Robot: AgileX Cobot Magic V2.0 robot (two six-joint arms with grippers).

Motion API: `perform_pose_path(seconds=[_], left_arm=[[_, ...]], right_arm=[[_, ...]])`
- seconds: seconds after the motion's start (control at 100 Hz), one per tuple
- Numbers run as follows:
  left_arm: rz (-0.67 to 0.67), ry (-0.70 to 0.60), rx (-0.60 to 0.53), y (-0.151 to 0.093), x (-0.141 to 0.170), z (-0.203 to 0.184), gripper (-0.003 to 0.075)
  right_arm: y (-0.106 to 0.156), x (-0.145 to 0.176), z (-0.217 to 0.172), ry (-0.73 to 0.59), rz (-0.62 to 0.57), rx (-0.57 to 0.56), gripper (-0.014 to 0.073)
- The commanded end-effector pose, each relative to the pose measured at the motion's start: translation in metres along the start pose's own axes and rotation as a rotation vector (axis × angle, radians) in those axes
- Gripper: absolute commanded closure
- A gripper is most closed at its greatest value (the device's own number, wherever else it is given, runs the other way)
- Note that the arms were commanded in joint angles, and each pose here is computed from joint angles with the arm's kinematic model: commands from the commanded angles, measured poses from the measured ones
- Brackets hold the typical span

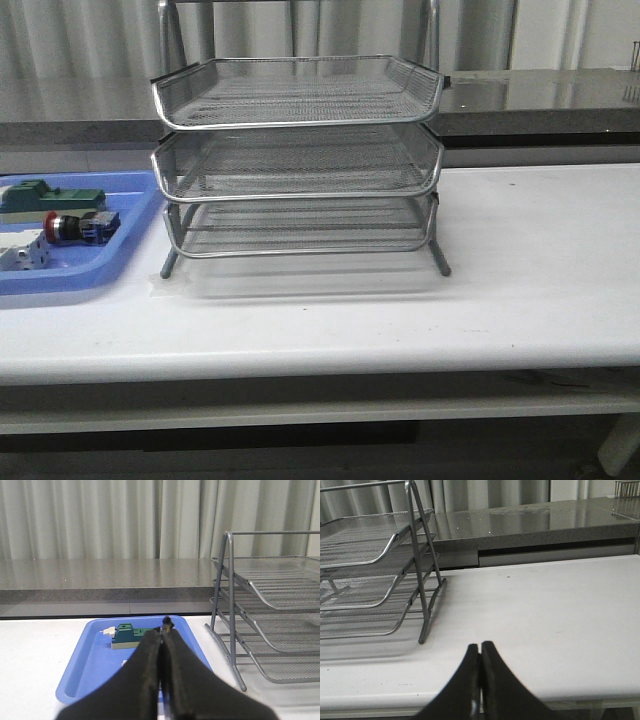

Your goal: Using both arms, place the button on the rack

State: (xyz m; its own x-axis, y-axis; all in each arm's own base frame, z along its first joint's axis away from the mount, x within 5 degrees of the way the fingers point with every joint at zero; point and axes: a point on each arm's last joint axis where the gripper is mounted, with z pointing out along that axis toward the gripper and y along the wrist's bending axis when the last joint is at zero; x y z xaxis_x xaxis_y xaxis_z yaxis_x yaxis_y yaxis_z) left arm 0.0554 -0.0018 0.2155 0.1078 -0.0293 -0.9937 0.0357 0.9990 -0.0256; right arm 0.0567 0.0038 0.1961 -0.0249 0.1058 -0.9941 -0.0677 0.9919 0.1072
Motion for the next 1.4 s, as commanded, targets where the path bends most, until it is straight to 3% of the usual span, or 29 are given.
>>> perform_pose_path(seconds=[0.0,0.63,0.98,1.12,1.39], left_arm=[[-0.015,-0.052,-0.003,0.001,0.010,-0.002,0.0741],[-0.015,-0.052,-0.003,0.001,0.010,-0.002,0.0741],[-0.015,-0.052,-0.003,0.001,0.010,-0.002,0.0741],[-0.015,-0.052,-0.003,0.001,0.010,-0.002,0.0741],[-0.015,-0.052,-0.003,0.001,0.010,-0.002,0.0741]], right_arm=[[0.002,-0.015,-0.003,-0.121,-0.007,-0.010,0.0652],[0.002,-0.015,-0.003,-0.121,-0.007,-0.010,0.0652],[0.005,-0.037,-0.008,-0.297,-0.009,-0.038,0.0652],[0.006,-0.057,-0.012,-0.257,-0.008,-0.027,0.0652],[0.011,-0.113,-0.007,-0.046,-0.005,0.013,0.0652]])
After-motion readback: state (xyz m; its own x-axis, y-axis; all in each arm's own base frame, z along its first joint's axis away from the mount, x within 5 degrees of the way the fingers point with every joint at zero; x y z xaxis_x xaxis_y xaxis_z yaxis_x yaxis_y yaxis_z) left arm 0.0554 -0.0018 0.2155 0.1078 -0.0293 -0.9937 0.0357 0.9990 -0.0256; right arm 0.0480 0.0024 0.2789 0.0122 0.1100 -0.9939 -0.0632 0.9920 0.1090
